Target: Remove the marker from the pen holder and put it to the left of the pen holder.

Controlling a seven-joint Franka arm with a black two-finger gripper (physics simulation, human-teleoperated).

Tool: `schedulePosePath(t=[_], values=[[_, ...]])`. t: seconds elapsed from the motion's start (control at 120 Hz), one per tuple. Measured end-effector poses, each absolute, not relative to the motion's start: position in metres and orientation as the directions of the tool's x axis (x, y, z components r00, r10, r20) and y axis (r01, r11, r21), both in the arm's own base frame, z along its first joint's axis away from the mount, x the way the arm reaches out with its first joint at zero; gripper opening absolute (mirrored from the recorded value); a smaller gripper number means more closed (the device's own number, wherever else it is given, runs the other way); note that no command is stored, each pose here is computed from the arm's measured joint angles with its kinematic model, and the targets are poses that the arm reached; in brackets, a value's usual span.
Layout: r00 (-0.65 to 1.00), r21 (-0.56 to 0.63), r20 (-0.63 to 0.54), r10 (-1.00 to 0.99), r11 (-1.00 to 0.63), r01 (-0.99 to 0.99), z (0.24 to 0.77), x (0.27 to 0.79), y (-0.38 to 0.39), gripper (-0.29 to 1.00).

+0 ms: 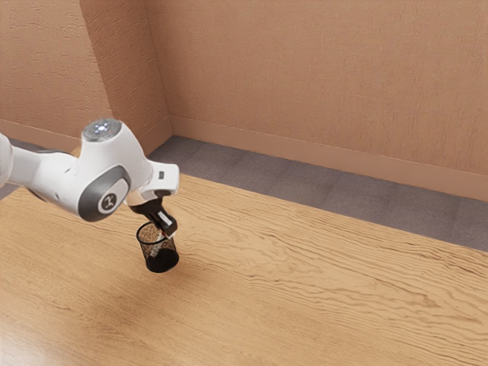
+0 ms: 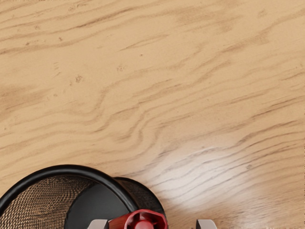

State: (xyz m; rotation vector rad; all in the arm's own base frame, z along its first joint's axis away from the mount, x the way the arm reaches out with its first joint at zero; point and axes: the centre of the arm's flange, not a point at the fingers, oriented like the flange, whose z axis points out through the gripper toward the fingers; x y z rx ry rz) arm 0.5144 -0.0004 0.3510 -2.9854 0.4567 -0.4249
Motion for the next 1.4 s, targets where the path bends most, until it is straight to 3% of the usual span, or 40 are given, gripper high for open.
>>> schedulePosePath(t=[0.517, 0.933, 1.017, 1.1, 1.242, 1.325, 1.4], values=[[0.895, -0.174, 0.263, -0.36, -0.93, -0.323, 0.362, 0.518, 0.036, 0.03], [0.826, -0.233, 0.433, -0.36, -0.93, -0.283, 0.49, 0.518, 0.035, -0.06], [0.863, -0.155, 0.438, -0.253, -0.966, -0.205, 0.5, 0.568, 0.076, -0.07], [0.923, -0.022, 0.376, -0.087, -0.996, -0.085, 0.468, 0.579, 0.129, -0.06], [0.951, 0.226, 0.168, 0.258, -0.949, 0.218, 0.39, 0.517, 0.234, -0.04], [0.859, 0.418, -0.003, 0.511, -0.78, 0.466, 0.332, 0.469, 0.319, 0.01], [0.791, 0.535, -0.119, 0.6, -0.633, 0.56, 0.296, 0.45, 0.357, 0.07]])
